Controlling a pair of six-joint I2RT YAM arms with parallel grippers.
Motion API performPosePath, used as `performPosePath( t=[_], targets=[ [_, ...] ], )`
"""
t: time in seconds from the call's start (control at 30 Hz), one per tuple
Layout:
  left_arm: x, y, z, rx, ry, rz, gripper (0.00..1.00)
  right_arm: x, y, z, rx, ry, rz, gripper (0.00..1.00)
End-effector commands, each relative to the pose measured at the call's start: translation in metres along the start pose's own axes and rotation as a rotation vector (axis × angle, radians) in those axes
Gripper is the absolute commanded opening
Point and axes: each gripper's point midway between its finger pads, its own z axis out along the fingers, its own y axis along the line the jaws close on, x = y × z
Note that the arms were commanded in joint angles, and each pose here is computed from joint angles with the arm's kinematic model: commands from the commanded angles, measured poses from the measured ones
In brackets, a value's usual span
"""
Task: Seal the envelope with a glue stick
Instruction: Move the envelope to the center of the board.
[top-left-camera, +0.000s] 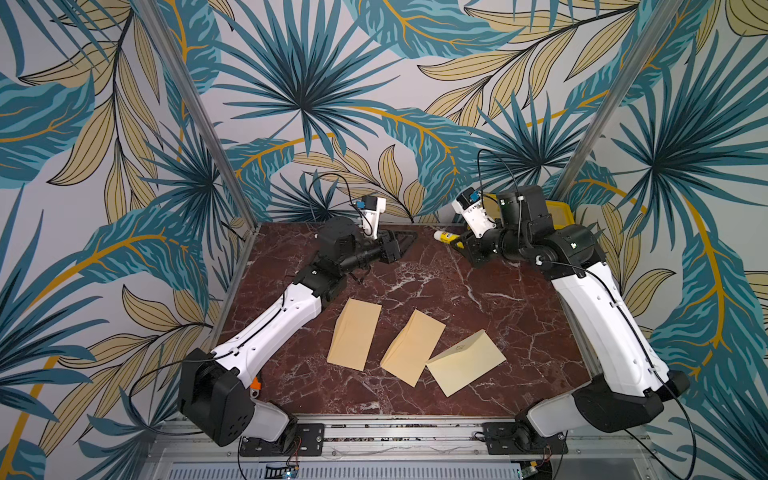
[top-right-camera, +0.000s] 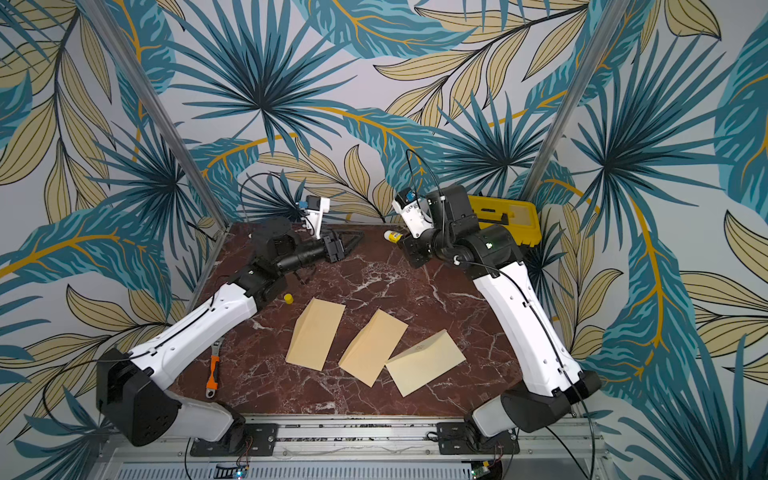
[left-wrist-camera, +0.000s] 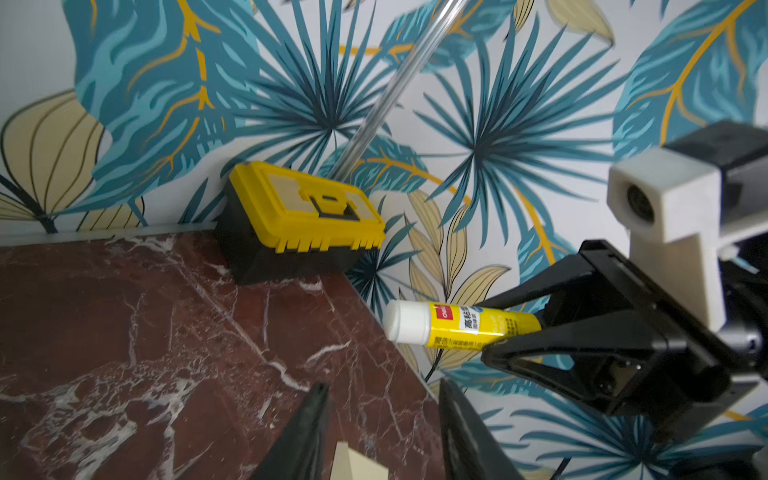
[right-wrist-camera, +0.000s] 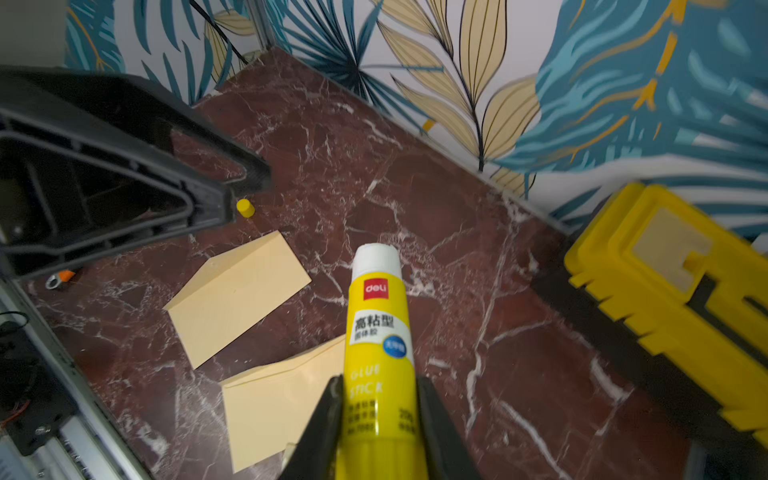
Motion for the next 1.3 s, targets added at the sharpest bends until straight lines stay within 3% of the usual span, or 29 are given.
performPosePath(
  t=[0.0,0.17,0.33,0.6,0.8,1.27],
  targets=[
    [0.050,0.011,0.012,-0.045,0.194,0.045,0.46,0.058,0.002,0.012,-0.008,0.217,0.251,0.00],
    [0.096,0.016,0.027,-0.058,0.331,0.084,0.45,0.114,-0.031,0.007,0.247,0.422,0.419,0.00],
    [0.152,0.014,0.037,-0.070,0.479,0.182,0.45,0.160,-0.034,0.010,0.296,0.578,0.526,0.00],
    [0.230,-0.014,0.048,-0.021,0.692,0.417,0.45,0.206,-0.077,0.001,0.331,0.446,0.862,0.00],
    [0.280,-0.018,0.067,-0.009,0.835,0.536,0.45,0.233,-0.096,-0.009,0.421,0.460,1.014,0.00],
    [0.335,0.016,0.101,-0.064,1.005,0.591,0.50,0.249,-0.095,-0.014,0.430,0.529,0.976,0.00]
  ],
)
